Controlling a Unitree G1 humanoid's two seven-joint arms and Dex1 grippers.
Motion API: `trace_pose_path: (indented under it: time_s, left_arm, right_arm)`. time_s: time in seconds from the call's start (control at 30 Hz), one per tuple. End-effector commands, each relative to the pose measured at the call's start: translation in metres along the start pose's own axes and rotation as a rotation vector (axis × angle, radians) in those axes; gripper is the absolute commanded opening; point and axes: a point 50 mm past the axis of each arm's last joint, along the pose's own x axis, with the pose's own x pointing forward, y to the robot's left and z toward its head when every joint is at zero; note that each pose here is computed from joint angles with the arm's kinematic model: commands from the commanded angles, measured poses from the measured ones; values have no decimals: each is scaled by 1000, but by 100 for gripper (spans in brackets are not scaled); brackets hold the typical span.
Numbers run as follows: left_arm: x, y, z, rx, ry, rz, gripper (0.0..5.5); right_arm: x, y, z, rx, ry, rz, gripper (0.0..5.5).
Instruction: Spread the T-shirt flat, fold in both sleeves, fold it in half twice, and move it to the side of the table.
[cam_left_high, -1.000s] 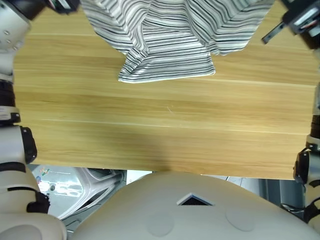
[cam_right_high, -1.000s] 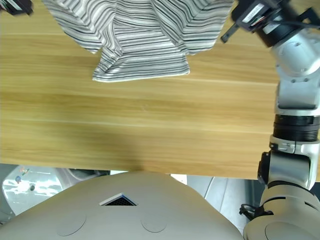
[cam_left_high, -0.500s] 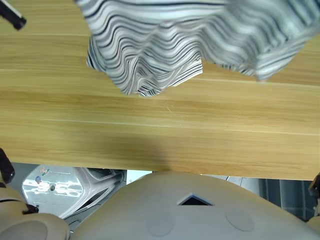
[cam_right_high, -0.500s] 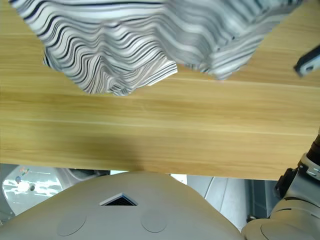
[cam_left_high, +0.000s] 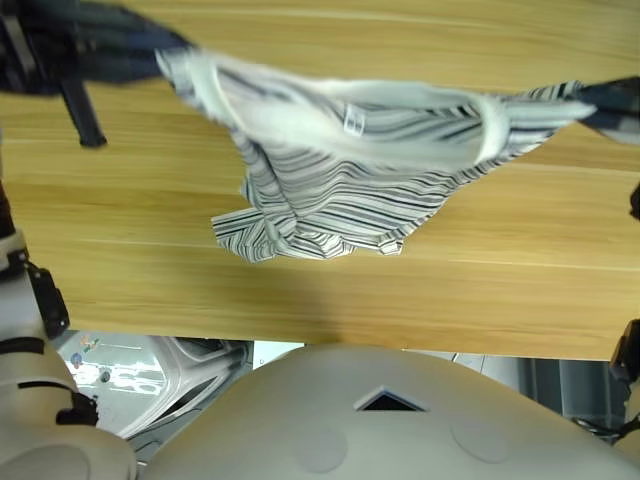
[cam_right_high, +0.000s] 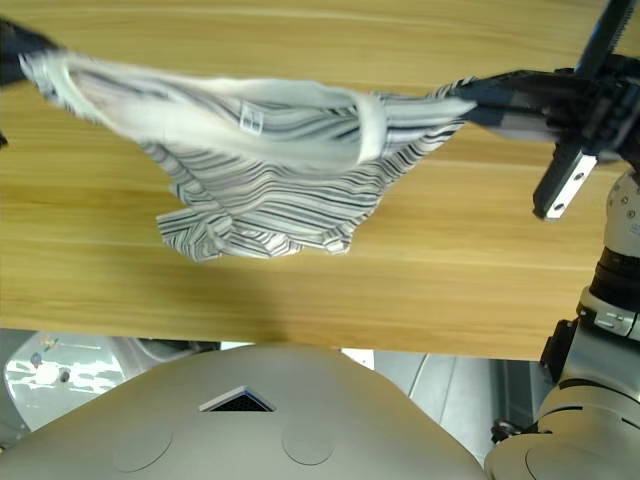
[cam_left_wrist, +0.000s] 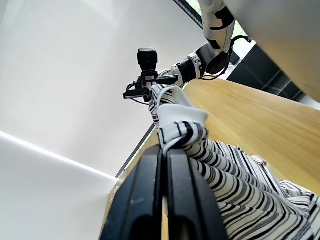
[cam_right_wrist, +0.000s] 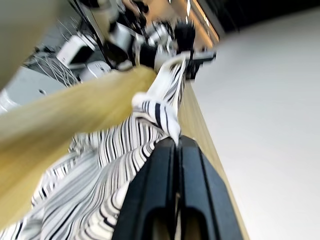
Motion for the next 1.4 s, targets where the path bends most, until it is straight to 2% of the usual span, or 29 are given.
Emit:
trace_pose_path:
  time_s: [0.03, 0.1, 0.27, 0.33, 0.4, 0.43, 0.47, 0.5, 0.53, 0.57, 0.6, 0.67, 0.73, 0.77, 0.8, 0.83, 0.87, 0.9, 0.97, 1.0, 1.07, 1.17, 1.27, 1.4]
  left_arm:
    - [10, -15, 28, 70, -70, -51, 0]
    - [8, -12, 21, 102, 29, -44, 0]
    - [-15, 24, -54, 22, 448, 31, 0]
    - [-24, 60, -81, -31, 591, 119, 0]
    - [-28, 129, -87, 12, 781, 446, 0]
    - [-30, 161, -80, 93, 882, 648, 0]
    - [-35, 196, -58, 237, 971, 892, 0]
    - [-42, 228, -19, 396, 953, 1167, 0]
    - [-49, 250, 26, 546, 870, 1409, 0]
    - [-57, 262, 72, 652, 711, 1608, 0]
    - [-64, 264, 104, 735, 592, 1727, 0]
    - [-77, 256, 142, 928, 467, 1859, 0]
    - [-85, 244, 133, 1056, 518, 1837, 0]
    - [-85, 241, 115, 1059, 598, 1770, 0]
    - [-79, 234, 66, 935, 788, 1543, 0]
    - [-71, 210, 1, 749, 936, 1233, 0]
    - [-65, 177, -50, 562, 1014, 989, 0]
    - [-58, 129, -98, 376, 1056, 730, 0]
    - [-44, 44, -148, 125, 1032, 373, 0]
    - [-37, 5, -162, 33, 997, 222, 0]
    - [-13, -58, -175, -104, 861, 32, 0]
    - [23, -108, -163, -178, 606, -82, 0]
    - [32, -116, -138, -207, 467, -100, 0]
    - [22, -105, -121, -235, 455, -99, 0]
  right_arm:
    - [5, 9, 33, -107, -66, 32, 3]
    - [3, 4, 26, -126, 16, 13, 3]
    - [-7, -43, -59, -102, 495, -144, 3]
    - [-10, -87, -90, -157, 704, -324, 3]
    - [-11, -153, -97, -328, 923, -641, 3]
    - [-14, -182, -86, -425, 975, -824, 3]
    - [-20, -212, -61, -545, 987, -1047, 3]
    - [-28, -235, -26, -679, 962, -1261, 3]
    - [-35, -250, 13, -824, 884, -1448, 3]
    - [-42, -256, 50, -977, 799, -1580, 3]
    - [-46, -257, 75, -1090, 730, -1657, 3]
    - [-52, -251, 105, -1286, 654, -1708, 3]
    - [-55, -242, 95, -1359, 701, -1606, 3]
    - [-55, -238, 80, -1338, 753, -1531, 3]
    - [-54, -231, 48, -1266, 857, -1385, 3]
    - [-52, -215, -4, -1124, 1013, -1148, 3]
    - [-51, -193, -46, -989, 1105, -949, 3]
    - [-52, -159, -90, -835, 1194, -695, 3]
    - [-57, -97, -138, -592, 1250, -343, 3]
    - [-58, -71, -151, -482, 1245, -206, 3]
    - [-54, -30, -160, -298, 1166, -3, 3]
    - [-45, 1, -151, -173, 1017, 135, 3]
    - [-35, 14, -134, -109, 881, 175, 3]
    - [-16, 29, -113, -16, 710, 223, 3]
